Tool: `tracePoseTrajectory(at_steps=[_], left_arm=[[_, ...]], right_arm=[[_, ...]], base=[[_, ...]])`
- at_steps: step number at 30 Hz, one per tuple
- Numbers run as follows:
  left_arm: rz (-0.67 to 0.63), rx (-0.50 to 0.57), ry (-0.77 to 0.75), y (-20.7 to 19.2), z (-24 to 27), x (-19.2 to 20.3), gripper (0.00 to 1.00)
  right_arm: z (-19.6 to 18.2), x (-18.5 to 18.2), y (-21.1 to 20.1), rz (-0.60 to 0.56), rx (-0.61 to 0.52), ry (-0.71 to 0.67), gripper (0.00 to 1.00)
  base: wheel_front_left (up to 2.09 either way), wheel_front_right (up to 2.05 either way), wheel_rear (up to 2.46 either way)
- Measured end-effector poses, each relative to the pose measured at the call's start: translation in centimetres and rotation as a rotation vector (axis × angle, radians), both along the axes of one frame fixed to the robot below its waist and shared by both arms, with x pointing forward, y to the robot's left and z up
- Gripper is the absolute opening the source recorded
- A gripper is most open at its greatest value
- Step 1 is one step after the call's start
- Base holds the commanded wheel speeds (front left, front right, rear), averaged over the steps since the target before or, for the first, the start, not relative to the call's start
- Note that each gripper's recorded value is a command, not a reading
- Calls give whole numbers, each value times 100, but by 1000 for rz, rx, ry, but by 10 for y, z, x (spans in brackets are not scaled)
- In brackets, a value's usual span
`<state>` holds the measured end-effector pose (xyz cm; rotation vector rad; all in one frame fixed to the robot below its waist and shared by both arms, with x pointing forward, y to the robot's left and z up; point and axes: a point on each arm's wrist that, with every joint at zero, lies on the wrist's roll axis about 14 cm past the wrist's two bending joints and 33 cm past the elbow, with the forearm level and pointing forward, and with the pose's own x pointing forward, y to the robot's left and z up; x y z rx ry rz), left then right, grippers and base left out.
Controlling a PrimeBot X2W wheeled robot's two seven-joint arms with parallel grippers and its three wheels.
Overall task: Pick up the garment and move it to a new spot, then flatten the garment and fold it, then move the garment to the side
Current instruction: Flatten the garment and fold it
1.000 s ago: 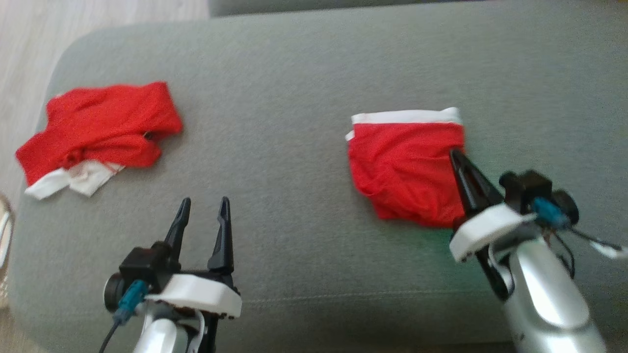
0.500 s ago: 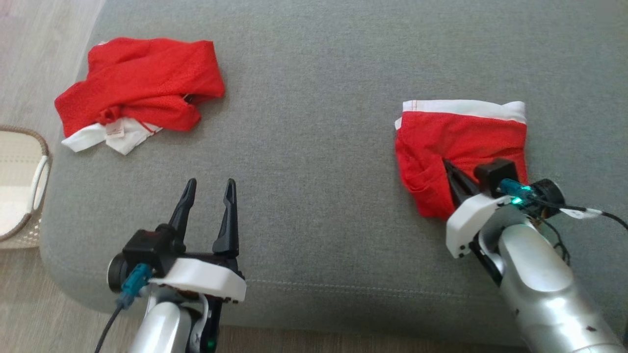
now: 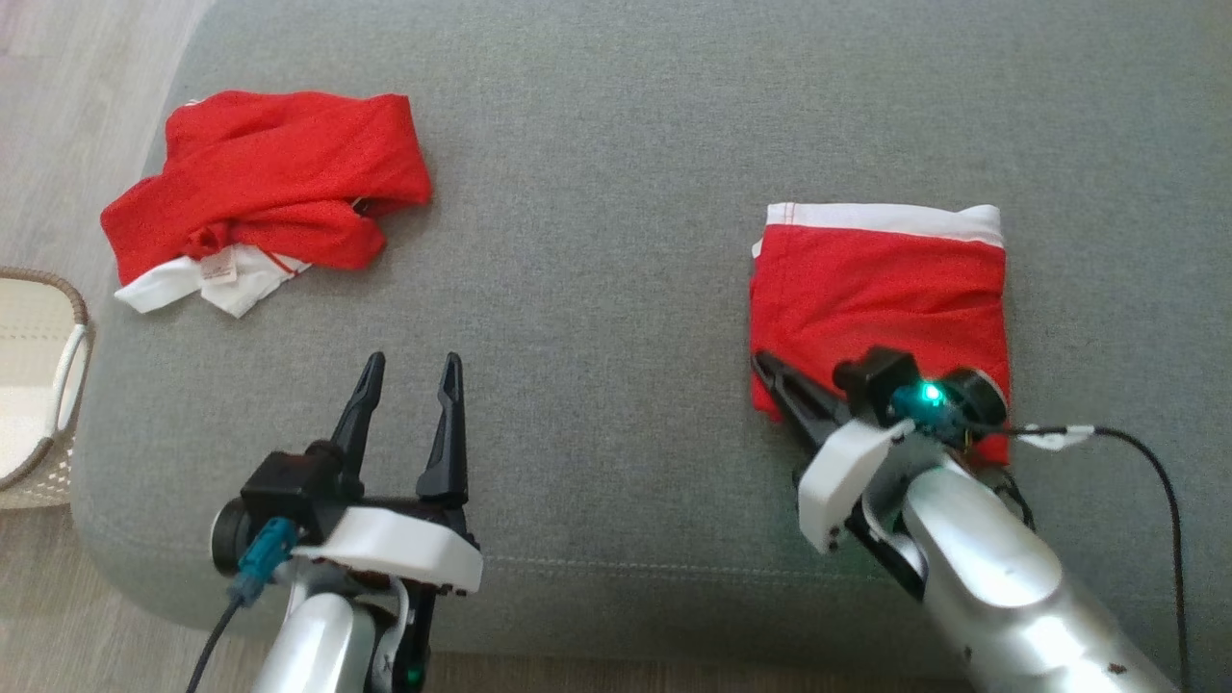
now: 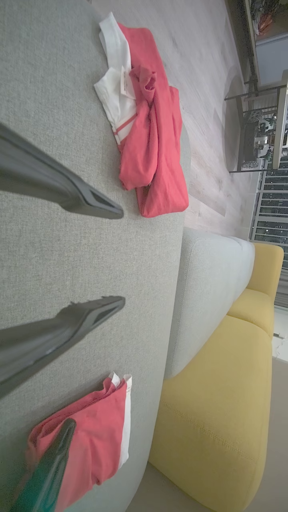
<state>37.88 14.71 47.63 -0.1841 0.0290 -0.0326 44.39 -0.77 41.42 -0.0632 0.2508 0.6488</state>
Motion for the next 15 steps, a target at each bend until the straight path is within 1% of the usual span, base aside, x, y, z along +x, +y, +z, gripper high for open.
tracePoseTrajectory(at_steps=[8,12,15], left_arm=[[0,1,7,0,-2,0,100],[-3,1,3,-1,-1,0,100],[-8,-1,-9,-2,3,1,100]], right_arm=[[-29,-18,-5,10,-30,100,0],[-24,-15,-7,-6,-13,98,0],[-5,-6,-9,-26,22,54,0]], base=[[0,0,0],[0,0,0],[0,0,0]])
